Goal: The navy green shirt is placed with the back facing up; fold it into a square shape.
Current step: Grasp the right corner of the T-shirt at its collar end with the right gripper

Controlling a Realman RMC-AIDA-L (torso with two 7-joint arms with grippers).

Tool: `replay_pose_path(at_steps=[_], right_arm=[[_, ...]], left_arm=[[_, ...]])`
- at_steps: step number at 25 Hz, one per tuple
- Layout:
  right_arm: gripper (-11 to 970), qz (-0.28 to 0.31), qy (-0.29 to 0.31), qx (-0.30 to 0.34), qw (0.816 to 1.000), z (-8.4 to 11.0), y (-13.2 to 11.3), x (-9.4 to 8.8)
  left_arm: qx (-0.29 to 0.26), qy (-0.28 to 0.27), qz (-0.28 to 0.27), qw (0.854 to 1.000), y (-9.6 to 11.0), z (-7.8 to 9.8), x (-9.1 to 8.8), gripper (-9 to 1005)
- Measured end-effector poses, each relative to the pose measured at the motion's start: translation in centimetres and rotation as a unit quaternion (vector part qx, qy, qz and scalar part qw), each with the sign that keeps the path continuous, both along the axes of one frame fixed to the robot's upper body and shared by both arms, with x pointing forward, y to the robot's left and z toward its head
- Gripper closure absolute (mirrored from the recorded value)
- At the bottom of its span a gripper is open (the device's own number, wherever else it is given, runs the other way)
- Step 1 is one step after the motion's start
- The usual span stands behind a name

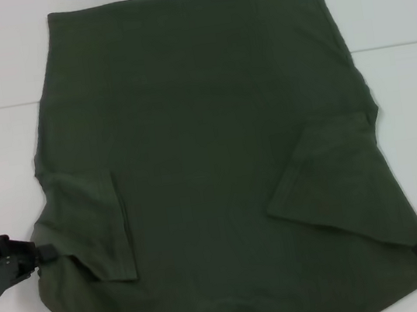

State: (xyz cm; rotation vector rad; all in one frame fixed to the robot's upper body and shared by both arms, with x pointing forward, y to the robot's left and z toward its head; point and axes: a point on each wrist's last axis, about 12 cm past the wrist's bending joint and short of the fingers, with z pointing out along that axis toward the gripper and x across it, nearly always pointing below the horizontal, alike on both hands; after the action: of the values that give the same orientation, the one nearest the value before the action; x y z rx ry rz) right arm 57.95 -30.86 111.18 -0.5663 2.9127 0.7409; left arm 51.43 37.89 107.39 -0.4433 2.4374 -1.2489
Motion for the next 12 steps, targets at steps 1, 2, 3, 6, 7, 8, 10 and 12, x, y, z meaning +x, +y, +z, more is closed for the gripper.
replay_pose_path(at_steps=[1, 2, 3, 6, 7, 8, 10, 12], right_arm=[[382, -0.002, 0.001, 0.0, 1.0, -0.01, 0.05, 0.01], [383, -0.003, 0.001, 0.0, 1.0, -0.02, 0.1, 0.02], [383, -0.004, 0.001, 0.0, 1.0, -0.03, 0.17, 0.06], [385, -0.005, 0.002, -0.002, 1.0, -0.08, 0.43, 0.16], [385, -0.004, 0.004, -0.003, 1.0, -0.12, 0.5, 0.16], [386, -0.004, 0.004, -0.005, 1.0, -0.14, 0.59, 0.18], [387, -0.004, 0.004, -0.009, 1.0, -0.2, 0.65, 0.22], [388, -0.004, 0.004, -0.013, 1.0, -0.2, 0.66, 0.26]], left_arm=[[0.0, 0.0, 0.0, 1.0, -0.01, 0.0, 0.0, 958], [0.0, 0.0, 0.0, 1.0, -0.01, 0.0, 0.0, 958], [0.0, 0.0, 0.0, 1.0, -0.02, 0.0, 0.01, 958], [0.0, 0.0, 0.0, 1.0, -0.02, 0.01, 0.01, 958], [0.0, 0.0, 0.0, 1.0, -0.01, 0.02, 0.02, 958], [0.0, 0.0, 0.0, 1.0, -0.01, 0.02, 0.02, 958], [0.0, 0.001, 0.001, 1.0, 0.05, 0.0, -0.03, 958], [0.0, 0.001, 0.001, 1.0, 0.07, -0.01, -0.06, 958]])
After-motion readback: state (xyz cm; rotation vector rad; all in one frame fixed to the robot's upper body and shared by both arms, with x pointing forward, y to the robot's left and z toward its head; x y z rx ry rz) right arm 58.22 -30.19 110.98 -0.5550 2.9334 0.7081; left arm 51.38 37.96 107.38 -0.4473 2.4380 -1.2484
